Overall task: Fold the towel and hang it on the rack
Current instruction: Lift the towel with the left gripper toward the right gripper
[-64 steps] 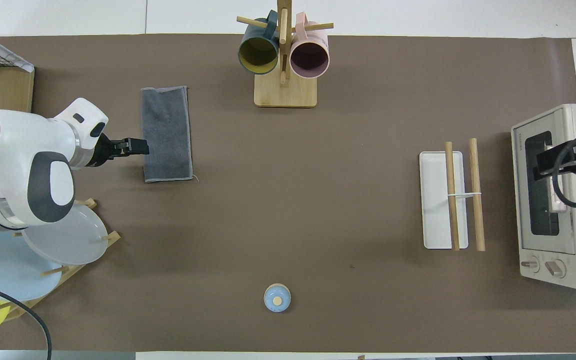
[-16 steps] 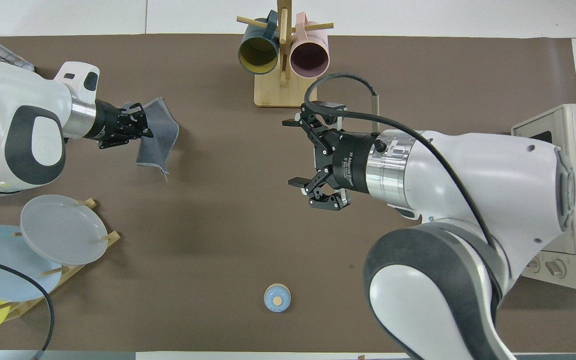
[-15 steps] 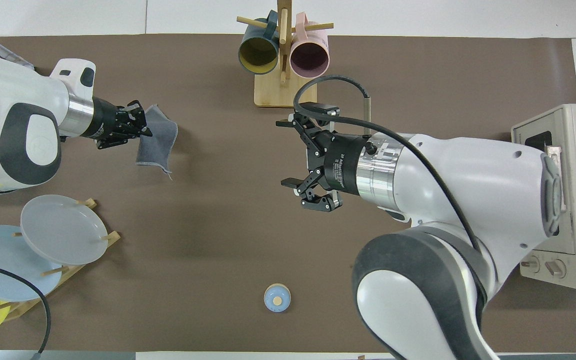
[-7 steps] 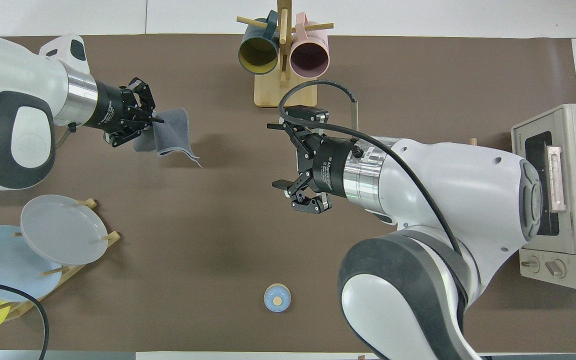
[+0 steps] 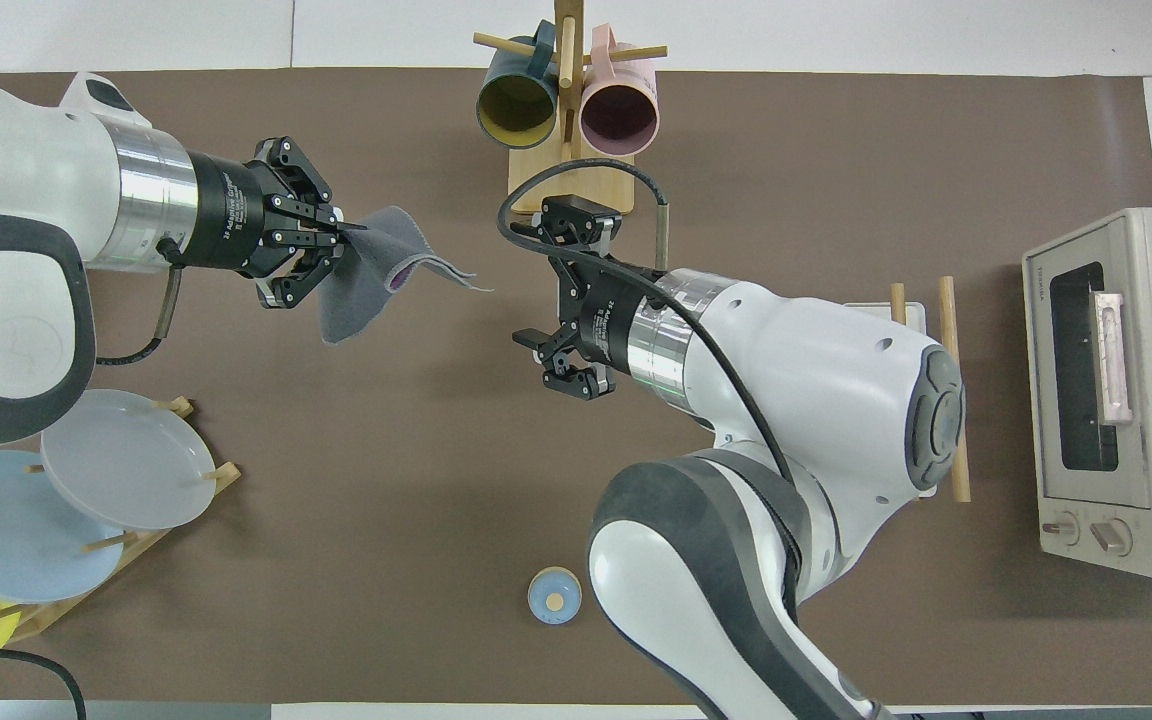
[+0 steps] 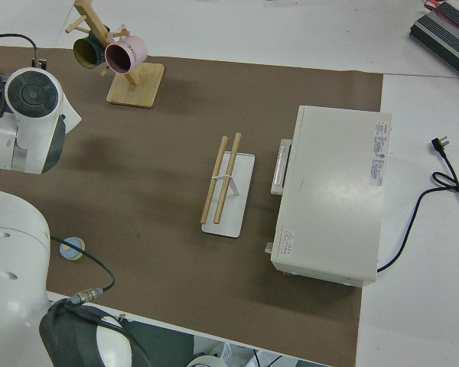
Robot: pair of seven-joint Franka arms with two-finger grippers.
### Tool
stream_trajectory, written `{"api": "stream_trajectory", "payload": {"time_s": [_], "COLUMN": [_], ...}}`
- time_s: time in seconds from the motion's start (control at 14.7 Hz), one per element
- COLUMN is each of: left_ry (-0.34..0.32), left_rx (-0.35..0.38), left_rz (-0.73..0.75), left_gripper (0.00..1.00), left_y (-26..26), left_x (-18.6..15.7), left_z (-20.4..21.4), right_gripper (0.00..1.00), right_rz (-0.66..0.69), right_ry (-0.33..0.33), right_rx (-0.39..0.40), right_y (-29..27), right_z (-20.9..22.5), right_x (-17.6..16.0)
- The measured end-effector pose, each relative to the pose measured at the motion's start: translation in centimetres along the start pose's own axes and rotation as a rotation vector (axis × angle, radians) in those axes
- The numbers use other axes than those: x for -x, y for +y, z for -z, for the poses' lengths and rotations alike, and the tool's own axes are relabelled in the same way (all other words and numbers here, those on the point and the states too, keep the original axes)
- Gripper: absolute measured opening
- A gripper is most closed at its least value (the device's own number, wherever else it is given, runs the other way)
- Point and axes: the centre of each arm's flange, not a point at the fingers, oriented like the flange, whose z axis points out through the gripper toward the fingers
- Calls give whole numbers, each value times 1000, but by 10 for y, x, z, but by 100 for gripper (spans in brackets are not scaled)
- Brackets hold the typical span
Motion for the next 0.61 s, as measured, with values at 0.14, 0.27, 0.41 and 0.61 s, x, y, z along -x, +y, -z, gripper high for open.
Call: {"api": "stream_trajectory", "payload": {"time_s": [0.14, 0.27, 0.41, 0.61], "left_ry": [-5, -5, -10, -15], "left_rx": [3, 6, 23, 37], "left_rz": [112, 163, 228, 274], "left_gripper": [4, 4, 4, 4], "left_y": [-9, -17, -19, -19], "left_x": [15, 19, 21, 21], "left_z": [-13, -22, -23, -20], "right_gripper": [100, 100, 100, 96], "right_rz": [-41, -44, -45, -45], "right_ry": [-37, -45, -45, -45], "right_rx": [-25, -31, -30, -21], "right_y": [-12, -18, -20, -18], "right_z": [1, -2, -9, -16], "right_x": [6, 8, 7, 7]}}
